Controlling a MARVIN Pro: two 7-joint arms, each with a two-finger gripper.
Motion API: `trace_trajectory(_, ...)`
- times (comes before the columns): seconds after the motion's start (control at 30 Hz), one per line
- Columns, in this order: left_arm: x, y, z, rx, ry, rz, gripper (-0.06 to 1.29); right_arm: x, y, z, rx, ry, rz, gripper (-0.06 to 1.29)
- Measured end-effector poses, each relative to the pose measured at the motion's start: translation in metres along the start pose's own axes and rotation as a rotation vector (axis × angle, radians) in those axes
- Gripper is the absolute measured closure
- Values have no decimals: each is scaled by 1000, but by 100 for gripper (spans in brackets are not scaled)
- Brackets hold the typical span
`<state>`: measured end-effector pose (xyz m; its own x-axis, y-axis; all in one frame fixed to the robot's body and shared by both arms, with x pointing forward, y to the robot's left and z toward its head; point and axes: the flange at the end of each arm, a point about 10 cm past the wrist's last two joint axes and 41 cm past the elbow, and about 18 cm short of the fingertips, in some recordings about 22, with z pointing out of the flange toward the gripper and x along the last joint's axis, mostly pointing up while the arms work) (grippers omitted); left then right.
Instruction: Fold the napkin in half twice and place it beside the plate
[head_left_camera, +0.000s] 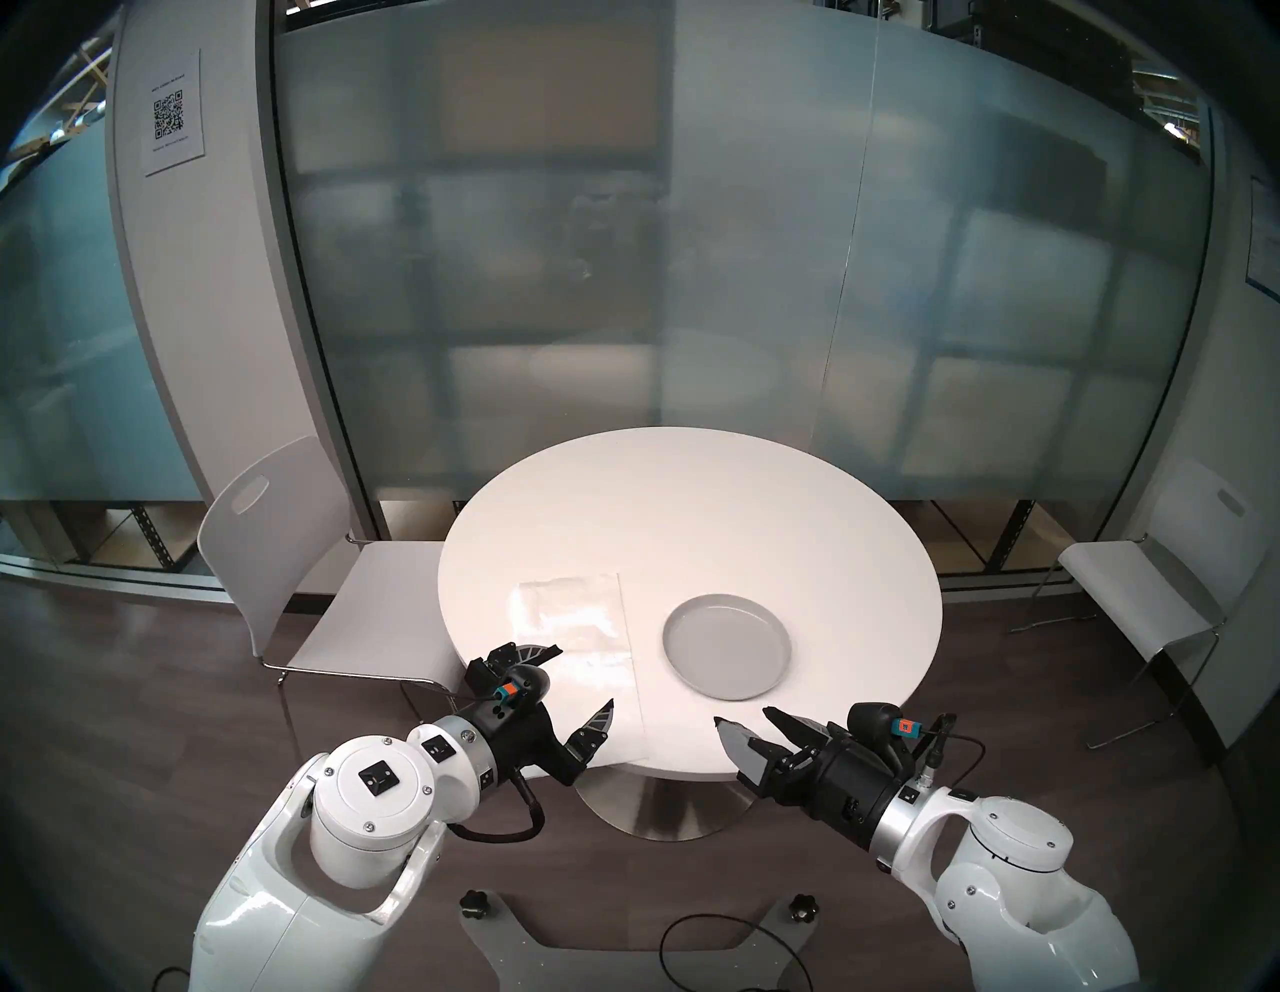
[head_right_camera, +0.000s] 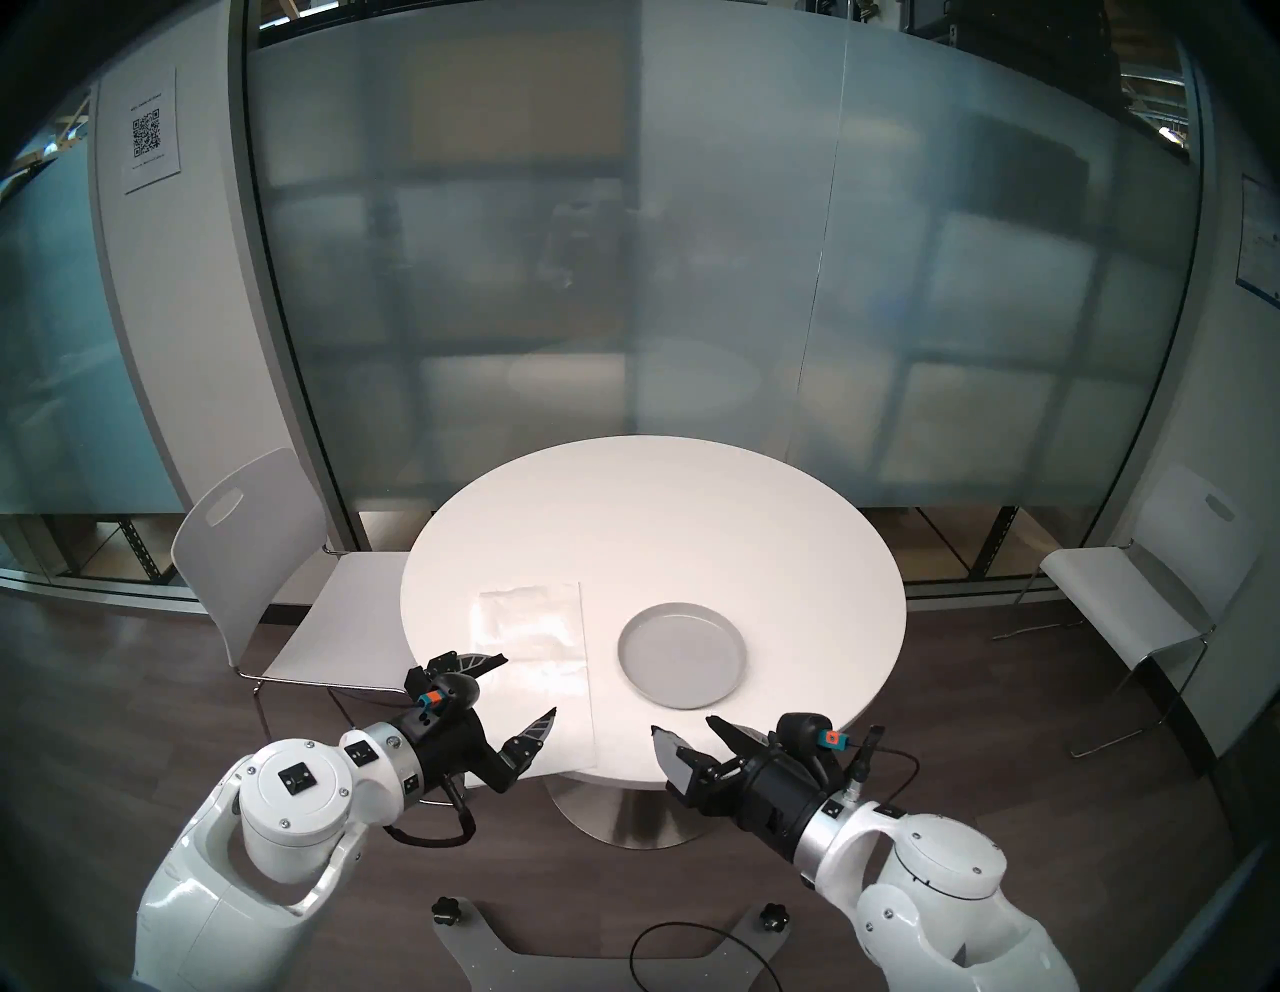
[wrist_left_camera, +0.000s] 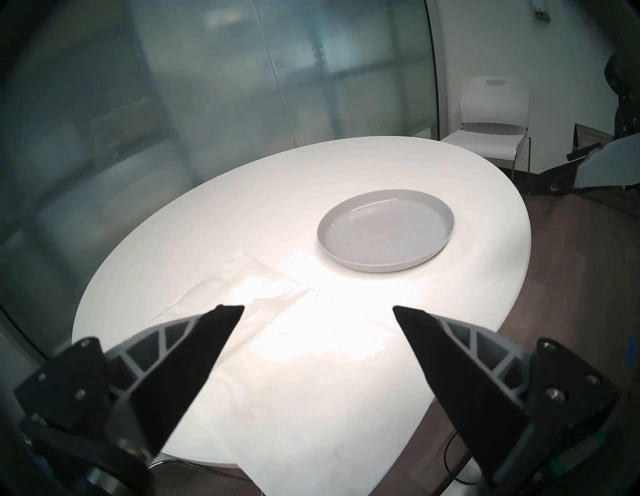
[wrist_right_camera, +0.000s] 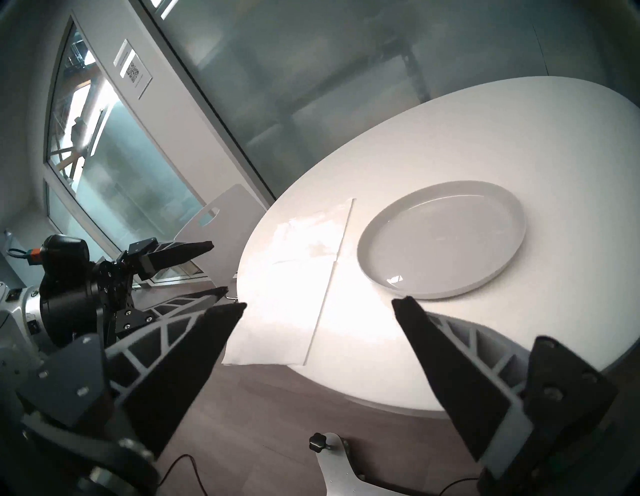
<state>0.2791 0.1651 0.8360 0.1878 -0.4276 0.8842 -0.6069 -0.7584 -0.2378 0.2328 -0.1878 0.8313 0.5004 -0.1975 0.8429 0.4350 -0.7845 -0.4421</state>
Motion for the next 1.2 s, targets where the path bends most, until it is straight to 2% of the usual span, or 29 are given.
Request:
trace_trajectory(0.3, -13, 9, -3, -15, -29, -2, 1, -3, 4, -9, 4, 10, -27, 0)
trace_trajectory(0.63, -32, 9, -20, -36, -66, 30, 1, -1, 13, -12, -25, 49, 0, 0)
trace_trajectory(0.97, -45, 26, -27, -93, -54, 131, 1, 7, 20, -9, -54, 88, 17, 0)
trace_trajectory(1.2, -53, 32, -26, -106, -48, 191, 1, 10, 24, -9, -72, 107, 29, 0)
